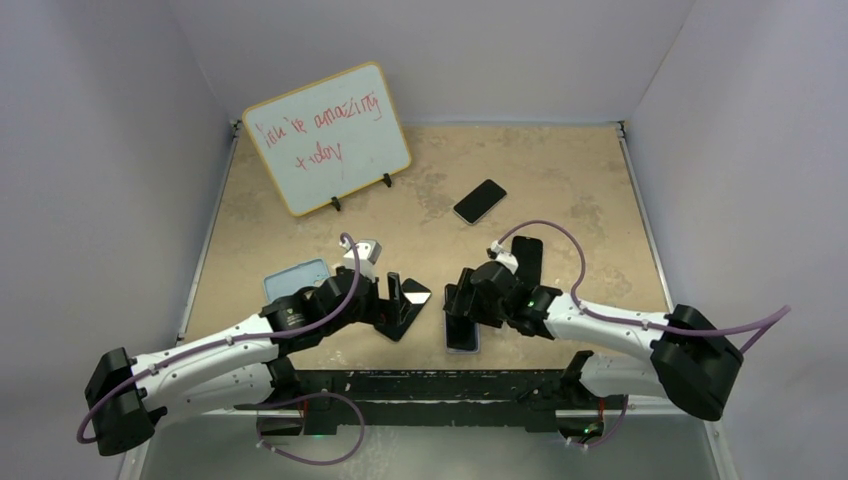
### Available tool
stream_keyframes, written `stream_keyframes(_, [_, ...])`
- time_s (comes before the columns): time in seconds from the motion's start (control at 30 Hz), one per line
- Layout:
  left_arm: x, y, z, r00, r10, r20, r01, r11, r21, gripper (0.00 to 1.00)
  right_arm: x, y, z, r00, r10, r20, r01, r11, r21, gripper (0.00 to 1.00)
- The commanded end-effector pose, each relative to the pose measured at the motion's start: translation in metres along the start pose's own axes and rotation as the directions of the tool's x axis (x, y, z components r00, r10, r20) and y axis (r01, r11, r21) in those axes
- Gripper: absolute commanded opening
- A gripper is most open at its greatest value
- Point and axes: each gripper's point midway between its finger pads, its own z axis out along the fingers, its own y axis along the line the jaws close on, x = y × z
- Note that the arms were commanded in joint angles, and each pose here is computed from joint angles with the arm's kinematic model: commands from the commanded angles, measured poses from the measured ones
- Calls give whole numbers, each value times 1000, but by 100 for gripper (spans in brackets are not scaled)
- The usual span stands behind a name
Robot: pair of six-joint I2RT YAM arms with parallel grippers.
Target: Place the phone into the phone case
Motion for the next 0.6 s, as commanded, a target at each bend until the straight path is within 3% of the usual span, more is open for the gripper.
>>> stream_keyframes(0.0, [-22,-17,-10,999,-23,47,21,999,43,91,-13,23,-5,999,-5,47,7,1000,-24,76])
stream_keyframes(0.17, [-28,-20,-12,999,-17,45,16,999,37,91,-11,18,-9,999,-10,45,11,1000,-8,86])
stream_keyframes(0.3, [-27,-24,-9,1000,-14,25,13,999,43,91,-13,18,-18,998,-13,54,14,1000,-18,88])
stream_keyframes(0.57, [-4,-55,18,996,8,-92,7,987,162,75,-18,17,-35,987,-150,56,152,988,-26,78])
